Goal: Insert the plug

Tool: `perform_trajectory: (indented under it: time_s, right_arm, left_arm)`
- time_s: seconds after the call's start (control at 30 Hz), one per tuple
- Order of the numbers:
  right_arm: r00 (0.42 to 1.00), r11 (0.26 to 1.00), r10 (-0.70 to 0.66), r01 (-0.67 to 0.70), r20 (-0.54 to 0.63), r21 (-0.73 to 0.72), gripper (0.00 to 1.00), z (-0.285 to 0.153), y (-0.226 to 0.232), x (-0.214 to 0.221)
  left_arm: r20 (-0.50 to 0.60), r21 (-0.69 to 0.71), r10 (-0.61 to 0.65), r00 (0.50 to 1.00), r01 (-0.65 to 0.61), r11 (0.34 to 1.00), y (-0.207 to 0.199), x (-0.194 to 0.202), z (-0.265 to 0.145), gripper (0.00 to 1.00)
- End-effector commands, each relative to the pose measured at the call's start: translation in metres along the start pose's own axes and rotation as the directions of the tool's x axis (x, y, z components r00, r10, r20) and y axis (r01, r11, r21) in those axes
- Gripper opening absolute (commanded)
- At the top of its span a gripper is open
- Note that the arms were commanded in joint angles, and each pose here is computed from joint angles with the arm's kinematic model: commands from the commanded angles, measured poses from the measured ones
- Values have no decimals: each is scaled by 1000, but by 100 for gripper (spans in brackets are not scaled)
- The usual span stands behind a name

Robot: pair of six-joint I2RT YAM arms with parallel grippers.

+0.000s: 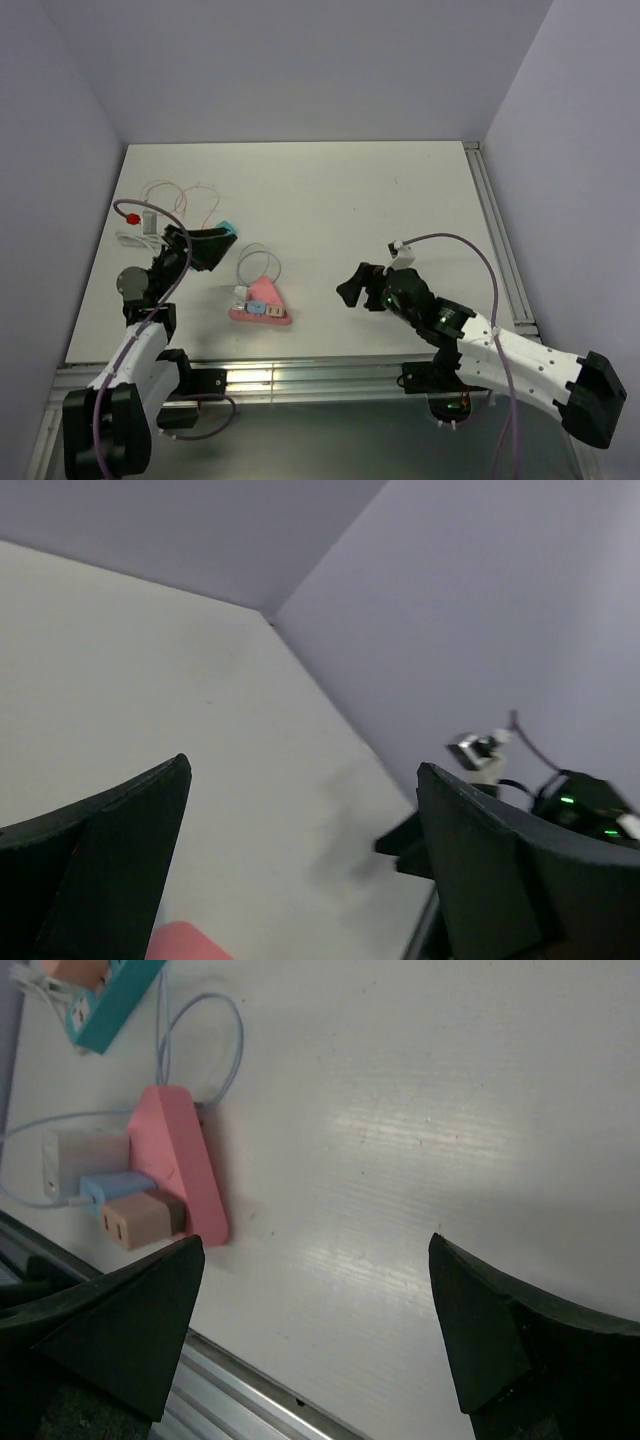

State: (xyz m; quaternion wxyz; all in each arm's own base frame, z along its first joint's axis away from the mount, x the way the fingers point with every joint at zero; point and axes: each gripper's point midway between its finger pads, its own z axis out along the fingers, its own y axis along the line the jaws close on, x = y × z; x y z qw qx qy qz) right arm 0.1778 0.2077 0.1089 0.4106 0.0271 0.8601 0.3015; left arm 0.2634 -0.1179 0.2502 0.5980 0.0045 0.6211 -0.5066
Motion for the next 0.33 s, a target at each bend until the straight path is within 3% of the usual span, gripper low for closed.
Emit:
perform_trajectory:
  time_s: [0.0,0.07,0.1,0.17,0.23,0.3]
  right_arm:
    - [995,969,87,-96,-48,-228,100,10,34,-8]
    - [990,952,141,-140,-14,-274,100,15,31,-21]
    - [989,937,144,-144,-24,-317,100,12,37,-21]
    - [984,922,179,-162,16,-352,100,9,37,-29]
    - [981,906,193,-176,5,-385,100,5,35,-20]
    - [973,857,213,-144,86,-495,100,-13,49,-36]
  left_arm:
    - [135,358,-20,991,-30,933,-91,-27,-5,99]
    - [106,457,-42,994,-11,889,-112,-20,-6,99]
    - [28,497,-133,991,102,862,-118,-7,-3,100]
    - [3,545,-179,984,148,825,-131,-5,-2,99]
    - [6,605,-165,986,128,786,-153,5,-9,100]
    - [18,681,-144,989,94,726,-182,13,-25,99]
